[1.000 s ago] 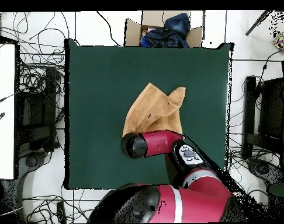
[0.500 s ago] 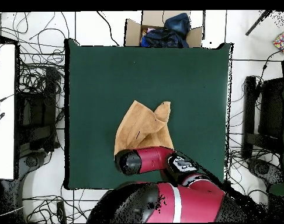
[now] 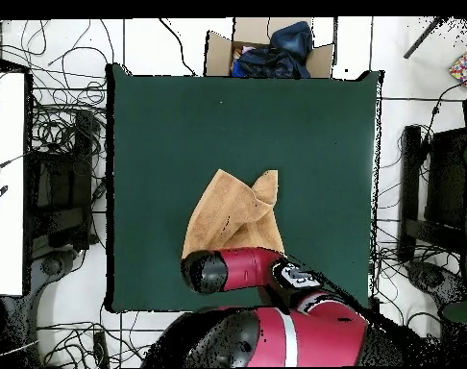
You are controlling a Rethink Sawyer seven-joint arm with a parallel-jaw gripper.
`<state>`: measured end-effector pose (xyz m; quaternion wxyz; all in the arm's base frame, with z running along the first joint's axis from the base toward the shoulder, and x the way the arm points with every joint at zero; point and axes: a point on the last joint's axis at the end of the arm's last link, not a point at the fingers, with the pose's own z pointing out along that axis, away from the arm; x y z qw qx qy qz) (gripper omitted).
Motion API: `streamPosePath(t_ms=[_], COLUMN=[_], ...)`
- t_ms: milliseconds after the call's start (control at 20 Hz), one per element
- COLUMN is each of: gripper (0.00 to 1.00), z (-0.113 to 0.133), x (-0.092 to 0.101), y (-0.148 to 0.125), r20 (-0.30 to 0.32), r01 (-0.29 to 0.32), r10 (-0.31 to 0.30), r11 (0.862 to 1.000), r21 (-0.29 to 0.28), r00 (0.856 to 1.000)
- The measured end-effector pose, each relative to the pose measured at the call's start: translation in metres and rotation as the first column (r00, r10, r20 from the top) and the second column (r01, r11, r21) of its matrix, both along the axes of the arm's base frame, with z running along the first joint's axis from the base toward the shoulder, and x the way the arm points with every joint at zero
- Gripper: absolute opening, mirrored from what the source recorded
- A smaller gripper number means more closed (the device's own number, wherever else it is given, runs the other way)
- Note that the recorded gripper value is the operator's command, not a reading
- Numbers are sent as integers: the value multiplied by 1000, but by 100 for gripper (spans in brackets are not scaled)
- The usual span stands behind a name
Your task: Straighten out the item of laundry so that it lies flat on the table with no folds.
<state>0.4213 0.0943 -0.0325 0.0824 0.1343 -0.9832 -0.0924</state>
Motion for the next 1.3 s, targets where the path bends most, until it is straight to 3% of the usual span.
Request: streamPosePath(t_ms=[300, 500, 750, 800, 950, 1000, 1300], gripper=[100, 100, 100, 100, 100, 100, 100], z=[29, 44, 54, 49, 44, 38, 28], x=[3, 8, 21, 27, 35, 48, 73], y=[1, 4, 20, 27, 33, 38, 37], r20=[-57, -30, 77, 128, 182, 235, 308], r01=[42, 52, 24, 14, 9, 15, 51], r10=[-43, -53, -20, -3, 10, 16, 7], r11=[999, 999, 998, 997, 994, 992, 982], r21=[-6, -14, -56, -81, -107, -128, -180], r00=[997, 998, 997, 992, 983, 972, 951])
